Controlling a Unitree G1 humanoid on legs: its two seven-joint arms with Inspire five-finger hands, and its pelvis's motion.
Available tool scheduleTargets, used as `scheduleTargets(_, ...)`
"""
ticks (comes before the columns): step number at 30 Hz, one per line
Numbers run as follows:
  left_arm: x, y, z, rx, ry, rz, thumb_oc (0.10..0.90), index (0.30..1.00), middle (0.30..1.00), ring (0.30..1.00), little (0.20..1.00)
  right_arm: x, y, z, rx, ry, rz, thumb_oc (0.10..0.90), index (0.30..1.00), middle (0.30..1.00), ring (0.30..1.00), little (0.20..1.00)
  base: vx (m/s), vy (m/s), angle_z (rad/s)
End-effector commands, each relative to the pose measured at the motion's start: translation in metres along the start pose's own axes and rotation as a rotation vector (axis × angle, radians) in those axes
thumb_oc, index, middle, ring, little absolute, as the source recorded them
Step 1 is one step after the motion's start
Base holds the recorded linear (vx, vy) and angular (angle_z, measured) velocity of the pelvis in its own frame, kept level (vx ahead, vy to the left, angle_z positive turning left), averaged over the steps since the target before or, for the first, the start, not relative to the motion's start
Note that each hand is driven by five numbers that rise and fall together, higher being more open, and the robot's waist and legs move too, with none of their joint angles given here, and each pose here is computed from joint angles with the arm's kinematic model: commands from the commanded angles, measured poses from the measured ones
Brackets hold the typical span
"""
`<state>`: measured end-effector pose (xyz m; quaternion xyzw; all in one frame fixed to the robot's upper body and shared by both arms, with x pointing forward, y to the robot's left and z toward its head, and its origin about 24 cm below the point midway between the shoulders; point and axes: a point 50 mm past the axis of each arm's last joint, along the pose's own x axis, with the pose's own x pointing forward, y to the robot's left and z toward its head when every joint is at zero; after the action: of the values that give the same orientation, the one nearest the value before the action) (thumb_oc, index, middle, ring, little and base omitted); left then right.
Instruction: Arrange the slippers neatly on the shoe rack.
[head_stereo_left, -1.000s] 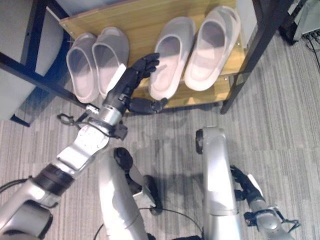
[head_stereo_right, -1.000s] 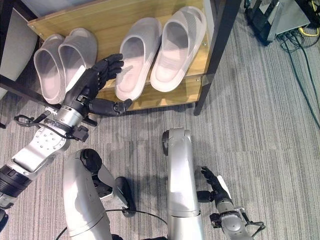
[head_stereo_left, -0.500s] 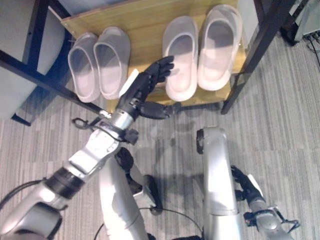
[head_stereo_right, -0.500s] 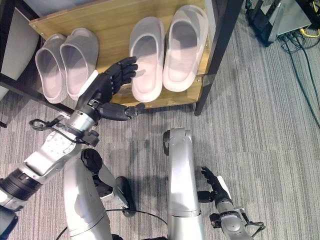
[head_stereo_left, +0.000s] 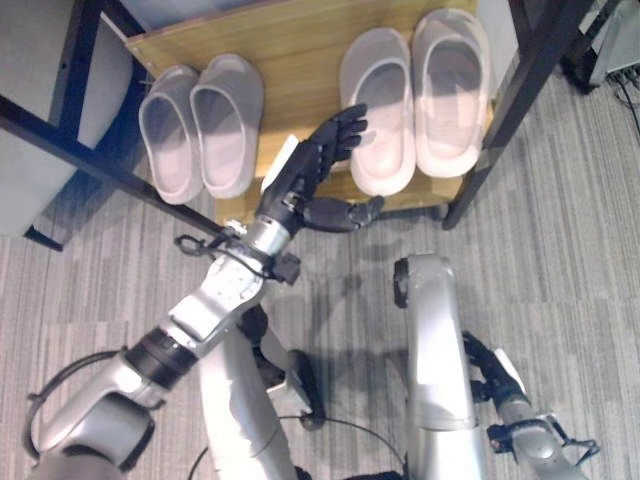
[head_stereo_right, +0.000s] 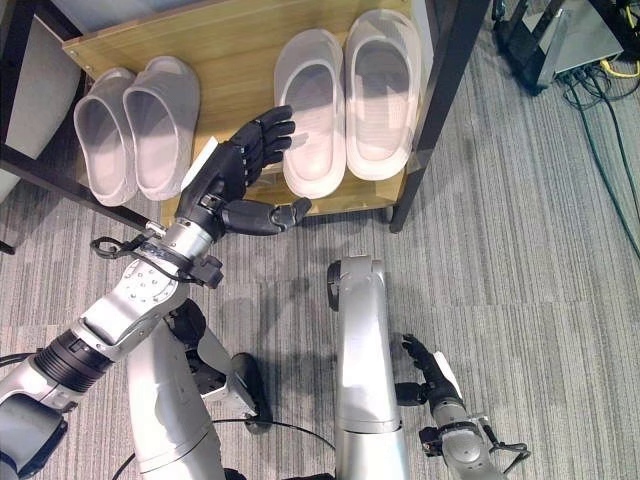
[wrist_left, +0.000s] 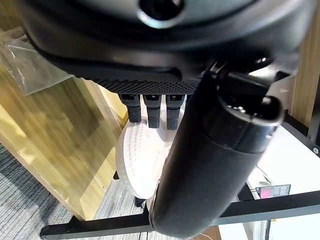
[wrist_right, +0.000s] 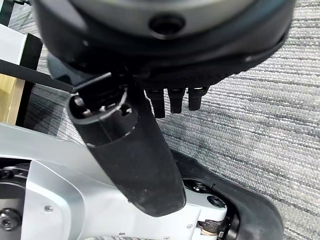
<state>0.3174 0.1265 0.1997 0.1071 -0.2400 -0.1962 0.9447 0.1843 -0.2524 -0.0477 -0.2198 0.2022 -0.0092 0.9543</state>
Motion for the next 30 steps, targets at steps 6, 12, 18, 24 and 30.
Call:
scheduleTargets(6,0.018,0.017,0.06,0.026,-0.29,0.036,0.8,0.9,0.9,0.9,0.9,0.007,-0.005,0.024,0.006,-0.124,-0.005,0.8,0.9,0.9,0.9,0.9,0.0,0.0,0.0)
scheduleTargets(12,0.005,0.025,0.078,0.056,-0.369,0.053,0.8,0.9,0.9,0.9,0.9,0.007,-0.002,0.023,0.004,-0.123,0.003,0.8,0.9,0.9,0.9,0.9,0.0,-0.005,0.0)
scheduleTargets(18,-0.008,0.029,0.088,0.077,-0.427,0.079,0.8,0.9,0.9,0.9,0.9,0.006,-0.003,0.022,0.007,-0.12,-0.01,0.8,0.9,0.9,0.9,0.9,0.0,0.0,0.0)
scheduleTargets(24,-0.01,0.02,0.1,0.043,-0.483,0.038,0.8,0.9,0.9,0.9,0.9,0.008,-0.002,0.025,0.004,-0.128,-0.007,0.8,0.9,0.9,0.9,0.9,0.0,0.0,0.0)
scheduleTargets(30,0.009,0.0,0.105,-0.029,-0.519,-0.014,0.8,0.9,0.9,0.9,0.9,0.012,0.0,0.029,-0.003,-0.133,0.014,0.8,0.9,0.9,0.9,0.9,0.0,0.0,0.0)
